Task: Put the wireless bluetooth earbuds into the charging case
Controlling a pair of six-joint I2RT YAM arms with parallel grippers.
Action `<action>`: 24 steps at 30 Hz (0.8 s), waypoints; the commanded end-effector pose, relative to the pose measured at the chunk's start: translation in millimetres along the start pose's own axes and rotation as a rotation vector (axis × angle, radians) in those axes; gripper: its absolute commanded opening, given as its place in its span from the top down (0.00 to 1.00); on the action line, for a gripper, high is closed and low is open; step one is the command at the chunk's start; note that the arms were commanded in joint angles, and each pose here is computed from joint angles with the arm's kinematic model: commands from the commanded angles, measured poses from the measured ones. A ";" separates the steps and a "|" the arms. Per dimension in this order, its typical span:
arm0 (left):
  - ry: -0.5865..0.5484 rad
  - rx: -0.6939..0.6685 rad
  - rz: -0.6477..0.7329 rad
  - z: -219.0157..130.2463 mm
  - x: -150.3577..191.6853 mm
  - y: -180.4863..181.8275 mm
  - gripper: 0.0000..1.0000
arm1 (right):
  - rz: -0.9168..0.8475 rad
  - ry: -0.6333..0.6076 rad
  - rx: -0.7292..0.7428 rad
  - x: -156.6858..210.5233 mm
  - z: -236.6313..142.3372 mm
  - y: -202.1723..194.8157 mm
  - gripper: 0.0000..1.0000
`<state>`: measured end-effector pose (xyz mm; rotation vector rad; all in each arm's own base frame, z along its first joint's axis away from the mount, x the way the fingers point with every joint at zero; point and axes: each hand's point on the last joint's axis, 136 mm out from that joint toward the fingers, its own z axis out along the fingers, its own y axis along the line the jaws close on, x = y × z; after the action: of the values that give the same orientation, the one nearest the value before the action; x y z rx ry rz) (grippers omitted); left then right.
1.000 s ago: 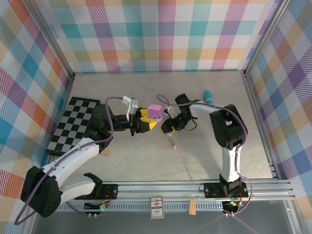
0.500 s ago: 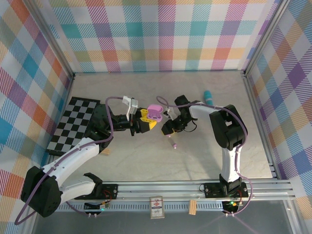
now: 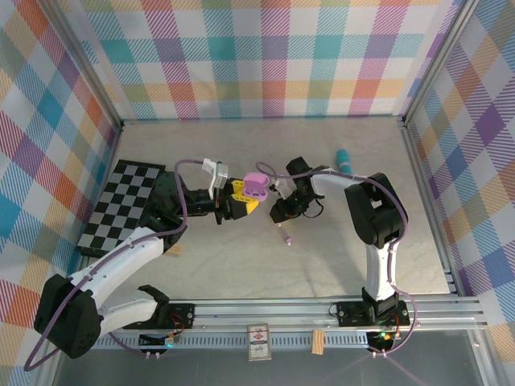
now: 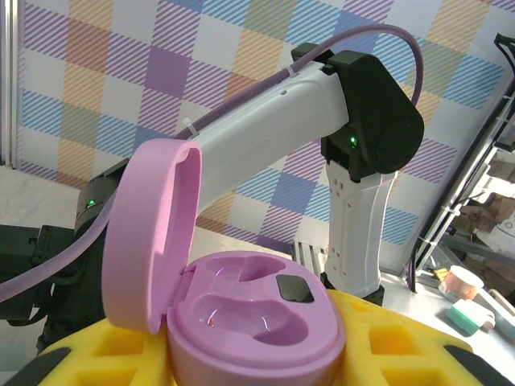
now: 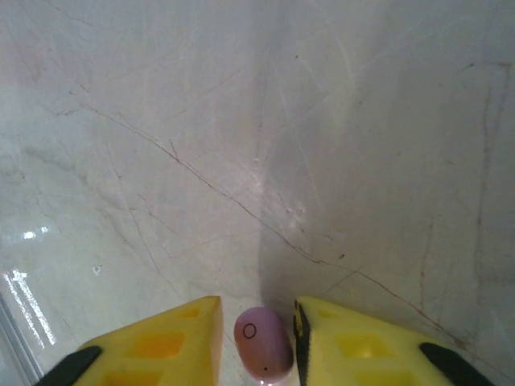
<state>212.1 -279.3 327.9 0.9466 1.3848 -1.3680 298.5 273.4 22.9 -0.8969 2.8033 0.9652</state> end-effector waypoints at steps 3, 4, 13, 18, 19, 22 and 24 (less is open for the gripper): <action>-0.015 0.019 0.053 -3.3 -10.1 -8.5 0.70 | -0.006 0.024 0.023 4.5 1.7 -0.6 0.72; -0.013 0.018 0.048 -3.1 -9.6 -8.2 0.70 | -0.011 0.022 0.026 4.7 1.5 0.4 0.72; -0.010 0.020 0.045 -2.6 -7.8 -7.3 0.70 | 0.008 0.021 0.039 9.7 -0.5 5.0 0.70; -0.011 0.020 0.045 -2.5 -8.6 -7.3 0.70 | 0.004 0.030 0.060 11.2 -1.4 4.4 0.71; -0.010 0.022 0.045 -2.6 -8.1 -7.7 0.70 | -0.001 0.028 0.063 11.2 -2.6 4.6 0.71; -0.009 0.020 0.043 -2.7 -7.4 -7.2 0.70 | -0.013 0.029 0.076 11.5 -4.2 3.7 0.69; -0.009 0.021 0.042 -2.6 -7.0 -7.0 0.70 | -0.016 0.029 0.084 11.9 -5.1 3.2 0.69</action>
<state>212.2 -279.3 327.4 0.9461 1.3880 -1.3689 297.4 273.6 23.0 -0.9112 2.8092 0.8789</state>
